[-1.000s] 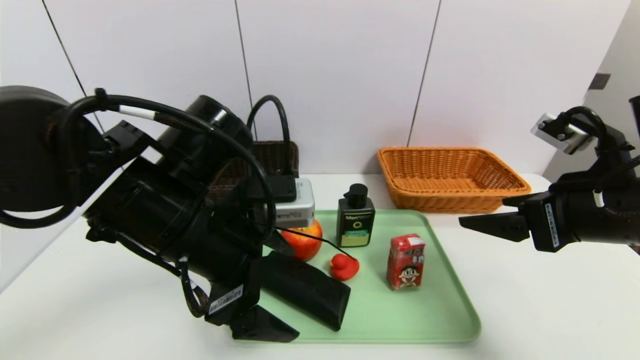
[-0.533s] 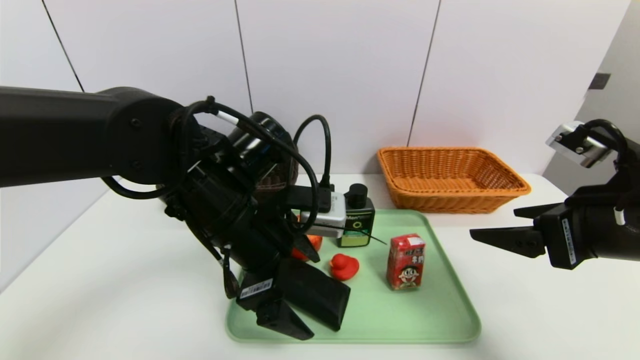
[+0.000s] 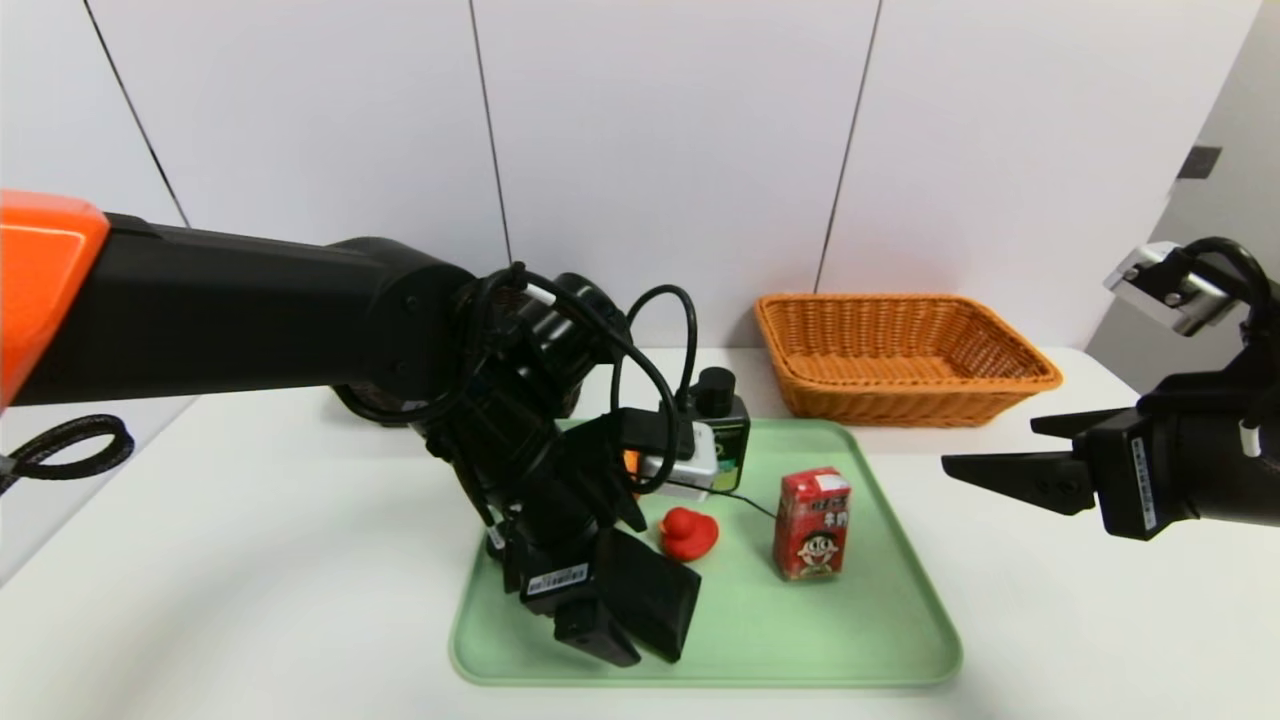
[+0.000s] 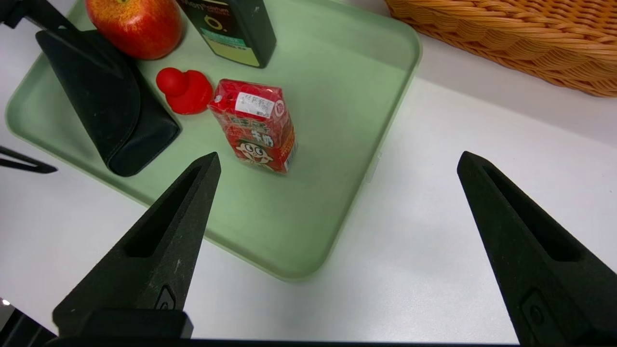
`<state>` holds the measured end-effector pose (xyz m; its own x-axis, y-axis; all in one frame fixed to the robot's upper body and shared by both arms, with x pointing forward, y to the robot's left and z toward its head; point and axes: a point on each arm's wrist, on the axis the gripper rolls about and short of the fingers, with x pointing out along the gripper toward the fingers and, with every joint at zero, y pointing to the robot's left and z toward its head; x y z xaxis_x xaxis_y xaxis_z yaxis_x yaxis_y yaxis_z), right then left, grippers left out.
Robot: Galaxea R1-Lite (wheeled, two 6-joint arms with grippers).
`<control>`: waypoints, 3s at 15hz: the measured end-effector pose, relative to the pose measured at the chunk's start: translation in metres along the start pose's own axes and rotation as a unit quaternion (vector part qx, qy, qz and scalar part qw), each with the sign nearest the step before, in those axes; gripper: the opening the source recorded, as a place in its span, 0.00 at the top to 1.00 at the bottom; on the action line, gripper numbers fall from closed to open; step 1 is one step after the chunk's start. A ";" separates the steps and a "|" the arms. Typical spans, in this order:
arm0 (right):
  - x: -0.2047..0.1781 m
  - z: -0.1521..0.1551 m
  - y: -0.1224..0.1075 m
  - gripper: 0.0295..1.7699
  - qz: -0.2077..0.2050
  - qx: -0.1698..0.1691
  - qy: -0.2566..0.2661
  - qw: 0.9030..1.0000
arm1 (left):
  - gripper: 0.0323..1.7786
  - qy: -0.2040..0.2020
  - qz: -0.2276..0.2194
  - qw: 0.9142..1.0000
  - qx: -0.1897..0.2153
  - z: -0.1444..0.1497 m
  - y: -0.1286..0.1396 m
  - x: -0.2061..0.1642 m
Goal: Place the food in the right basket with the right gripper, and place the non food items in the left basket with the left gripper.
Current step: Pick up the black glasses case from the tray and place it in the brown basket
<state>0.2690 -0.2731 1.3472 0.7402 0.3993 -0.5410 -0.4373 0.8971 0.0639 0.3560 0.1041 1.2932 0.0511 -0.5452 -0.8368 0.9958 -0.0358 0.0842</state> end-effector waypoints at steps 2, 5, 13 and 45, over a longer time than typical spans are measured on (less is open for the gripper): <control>-0.001 0.000 0.000 0.04 0.000 0.000 -0.001 1.000 | 0.05 0.004 0.009 1.000 0.002 0.000 0.004 0.006; -0.001 -0.002 0.000 0.04 -0.001 0.001 0.001 1.000 | 0.05 0.017 0.024 1.000 0.007 -0.001 0.009 0.013; 0.000 -0.004 -0.001 0.04 -0.001 0.002 0.004 1.000 | 0.05 0.043 0.018 0.999 0.015 -0.005 0.013 0.027; 0.000 -0.008 -0.002 0.04 -0.004 0.010 -0.003 1.000 | 0.67 0.049 0.016 0.998 0.032 0.008 -0.004 0.022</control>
<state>0.2663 -0.2765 1.3403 0.7465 0.3925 -0.5373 -0.4202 0.9042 0.0768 0.3522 0.0856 1.2793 0.0922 -0.4628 -0.8817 0.9870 -0.0746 0.1424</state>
